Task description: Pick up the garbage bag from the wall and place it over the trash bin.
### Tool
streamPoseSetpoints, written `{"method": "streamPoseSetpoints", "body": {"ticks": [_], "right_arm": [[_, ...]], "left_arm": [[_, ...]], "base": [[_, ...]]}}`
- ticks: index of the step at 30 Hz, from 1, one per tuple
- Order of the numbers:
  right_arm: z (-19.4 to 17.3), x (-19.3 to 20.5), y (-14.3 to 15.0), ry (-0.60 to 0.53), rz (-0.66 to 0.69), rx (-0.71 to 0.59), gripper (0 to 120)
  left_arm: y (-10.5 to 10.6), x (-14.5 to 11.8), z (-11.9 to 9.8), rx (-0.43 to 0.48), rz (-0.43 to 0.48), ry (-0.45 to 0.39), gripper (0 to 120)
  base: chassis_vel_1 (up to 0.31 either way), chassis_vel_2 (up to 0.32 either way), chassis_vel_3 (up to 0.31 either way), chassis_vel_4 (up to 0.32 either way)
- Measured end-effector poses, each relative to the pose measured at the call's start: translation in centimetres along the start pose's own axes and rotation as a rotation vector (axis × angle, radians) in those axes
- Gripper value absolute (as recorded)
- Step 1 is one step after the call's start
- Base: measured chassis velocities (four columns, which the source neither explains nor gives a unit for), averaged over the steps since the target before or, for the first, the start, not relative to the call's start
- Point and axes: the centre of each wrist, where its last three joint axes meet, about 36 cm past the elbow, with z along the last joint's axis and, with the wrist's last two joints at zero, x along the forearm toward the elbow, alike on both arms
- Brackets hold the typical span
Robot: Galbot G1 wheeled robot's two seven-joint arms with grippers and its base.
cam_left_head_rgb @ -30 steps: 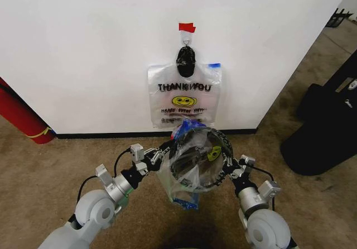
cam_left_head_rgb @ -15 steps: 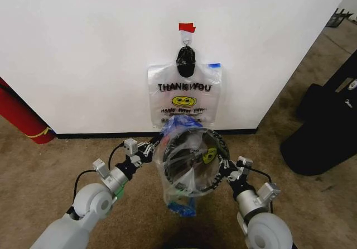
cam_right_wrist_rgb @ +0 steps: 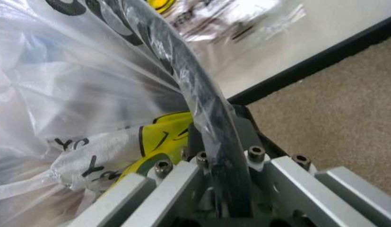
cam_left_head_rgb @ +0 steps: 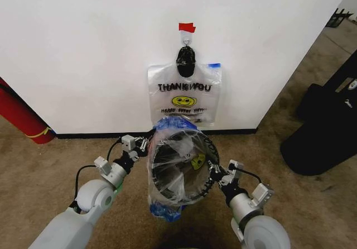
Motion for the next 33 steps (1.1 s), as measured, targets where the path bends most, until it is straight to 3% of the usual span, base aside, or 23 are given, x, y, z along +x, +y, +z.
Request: {"method": "streamPoseSetpoints", "body": {"ticks": [2, 4, 8, 12, 15, 16, 18, 19, 23, 30, 33], "right_arm": [[0.4, -0.8, -0.5, -0.016, 0.027, -0.012, 0], [0.4, -1.0, -0.7, -0.020, 0.034, -0.014, 0], [1.3, -2.6, -1.7, -0.040, 0.098, -0.040, 0], [2.0, -3.4, -1.8, -0.047, 0.133, -0.047, 0], [2.8, -4.7, -1.6, -0.056, 0.176, -0.046, 0], [2.8, -4.8, -1.5, -0.058, 0.180, -0.046, 0], [3.1, -5.5, -1.1, -0.064, 0.203, -0.044, 0], [3.1, -5.5, -1.1, -0.064, 0.203, -0.044, 0], [3.5, -6.2, -0.3, -0.067, 0.234, -0.023, 0], [4.1, -6.2, 0.3, -0.095, 0.233, 0.051, 0], [4.3, -6.2, 0.4, -0.101, 0.228, 0.081, 0]], "left_arm": [[0.1, 0.0, -0.3, -0.048, -0.072, -0.008, 23], [0.1, 0.0, -0.4, -0.054, -0.082, -0.010, 26], [-1.5, -0.4, -1.3, -0.097, -0.229, -0.028, 45], [-3.6, -0.3, -2.1, -0.065, -0.202, -0.046, 55], [-7.7, 0.2, -3.5, 0.048, -0.085, -0.044, 70], [-8.2, 0.3, -3.6, 0.060, -0.074, -0.041, 70], [-11.2, 0.7, -4.1, 0.149, 0.010, -0.004, 68], [-11.2, 0.7, -4.1, 0.149, 0.010, -0.004, 68], [-14.0, 0.7, -3.3, 0.241, 0.110, 0.097, 51], [-14.2, -0.6, -1.2, 0.221, 0.133, 0.230, 27], [-14.7, -1.6, -1.0, 0.167, 0.086, 0.304, 16]], "base": [[0.000, 0.000, 0.000, 0.000], [0.000, 0.000, 0.000, 0.000], [0.000, 0.000, 0.000, 0.000], [0.000, 0.000, 0.000, 0.000], [0.000, 0.000, 0.000, 0.000], [0.000, 0.000, 0.000, 0.000], [0.000, 0.000, 0.000, 0.000], [0.000, 0.000, 0.000, 0.000], [0.000, 0.000, 0.000, 0.000], [0.000, 0.000, 0.000, 0.000], [0.000, 0.000, 0.000, 0.000]]}}
